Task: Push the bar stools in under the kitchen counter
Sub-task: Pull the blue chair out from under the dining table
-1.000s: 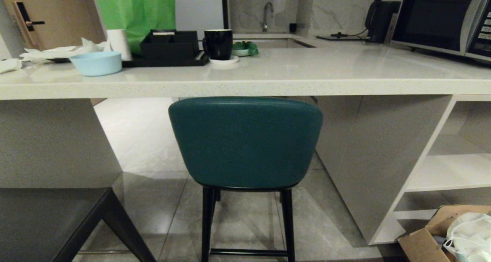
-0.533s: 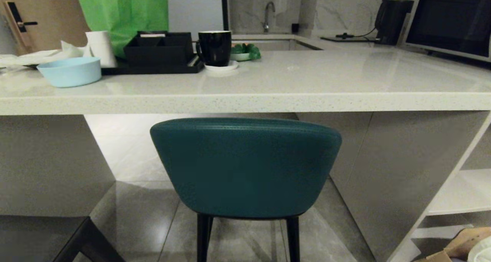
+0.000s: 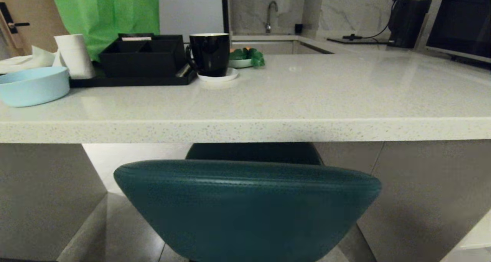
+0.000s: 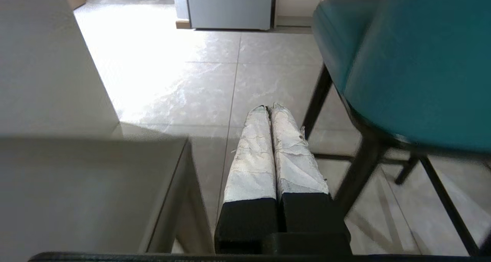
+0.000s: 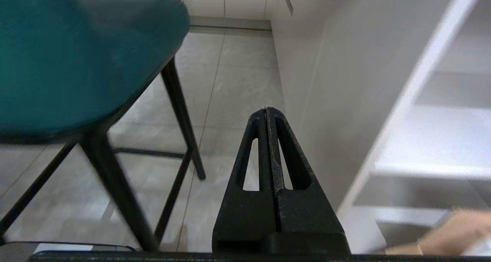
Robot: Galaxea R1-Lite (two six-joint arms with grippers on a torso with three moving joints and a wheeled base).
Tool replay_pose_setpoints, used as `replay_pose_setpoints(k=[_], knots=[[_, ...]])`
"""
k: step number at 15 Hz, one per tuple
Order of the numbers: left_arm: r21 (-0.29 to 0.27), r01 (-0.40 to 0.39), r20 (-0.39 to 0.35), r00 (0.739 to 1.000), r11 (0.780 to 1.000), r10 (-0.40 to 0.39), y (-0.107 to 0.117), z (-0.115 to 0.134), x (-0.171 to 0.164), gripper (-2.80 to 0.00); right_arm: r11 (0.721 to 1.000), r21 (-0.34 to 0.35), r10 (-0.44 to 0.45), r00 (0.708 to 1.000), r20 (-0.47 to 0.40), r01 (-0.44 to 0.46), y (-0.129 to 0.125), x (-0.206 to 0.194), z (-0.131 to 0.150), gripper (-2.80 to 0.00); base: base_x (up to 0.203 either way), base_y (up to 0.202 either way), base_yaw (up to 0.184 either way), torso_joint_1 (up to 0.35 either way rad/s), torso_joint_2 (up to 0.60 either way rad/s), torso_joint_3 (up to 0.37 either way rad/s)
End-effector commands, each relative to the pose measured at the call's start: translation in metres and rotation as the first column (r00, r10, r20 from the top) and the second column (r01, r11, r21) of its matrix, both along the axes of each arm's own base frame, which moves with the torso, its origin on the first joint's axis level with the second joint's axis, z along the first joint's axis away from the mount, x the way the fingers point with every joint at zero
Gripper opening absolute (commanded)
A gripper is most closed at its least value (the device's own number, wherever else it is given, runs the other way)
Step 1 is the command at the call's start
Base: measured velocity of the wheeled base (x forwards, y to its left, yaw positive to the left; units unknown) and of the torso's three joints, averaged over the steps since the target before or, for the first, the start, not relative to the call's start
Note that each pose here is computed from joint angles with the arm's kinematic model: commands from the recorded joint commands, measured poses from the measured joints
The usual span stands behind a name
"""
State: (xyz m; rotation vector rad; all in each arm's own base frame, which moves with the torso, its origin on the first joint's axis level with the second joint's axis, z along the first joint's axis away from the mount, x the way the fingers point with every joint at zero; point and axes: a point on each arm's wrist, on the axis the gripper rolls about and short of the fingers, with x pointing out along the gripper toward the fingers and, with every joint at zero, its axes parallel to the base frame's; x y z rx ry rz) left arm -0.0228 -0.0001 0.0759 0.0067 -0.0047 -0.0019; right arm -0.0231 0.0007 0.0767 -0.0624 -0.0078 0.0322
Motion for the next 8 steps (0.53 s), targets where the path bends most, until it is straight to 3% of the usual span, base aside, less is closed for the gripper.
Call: replay_pose_setpoints(k=[1, 4, 8], knots=[[0.001, 0.000, -0.003, 1.000, 1.000, 0.000, 0.0000, -0.0008, 0.0003, -2.80, 1.000, -0.001, 0.001, 1.000, -0.001, -0.001, 0.0000, 0.0000, 0.0000, -2.80, 0.192, 0.000, 0.001, 0.002, 0.00, 0.006], [0.003, 0.001, -0.003, 1.000, 1.000, -0.001, 0.0000, -0.0008, 0.0003, -2.80, 1.000, -0.001, 0.001, 1.000, -0.001, -0.001, 0.0000, 0.0000, 0.0000, -2.80, 0.158, 0.000, 0.002, 0.003, 0.00, 0.003], [0.003, 0.001, -0.003, 1.000, 1.000, -0.001, 0.0000, -0.0006, 0.0002, -2.80, 1.000, 0.010, -0.020, 1.000, -0.005, 0.020, -0.0005, -0.0001, -0.0001, -2.80, 0.000, 0.000, 0.000, 0.000, 0.00, 0.000]])
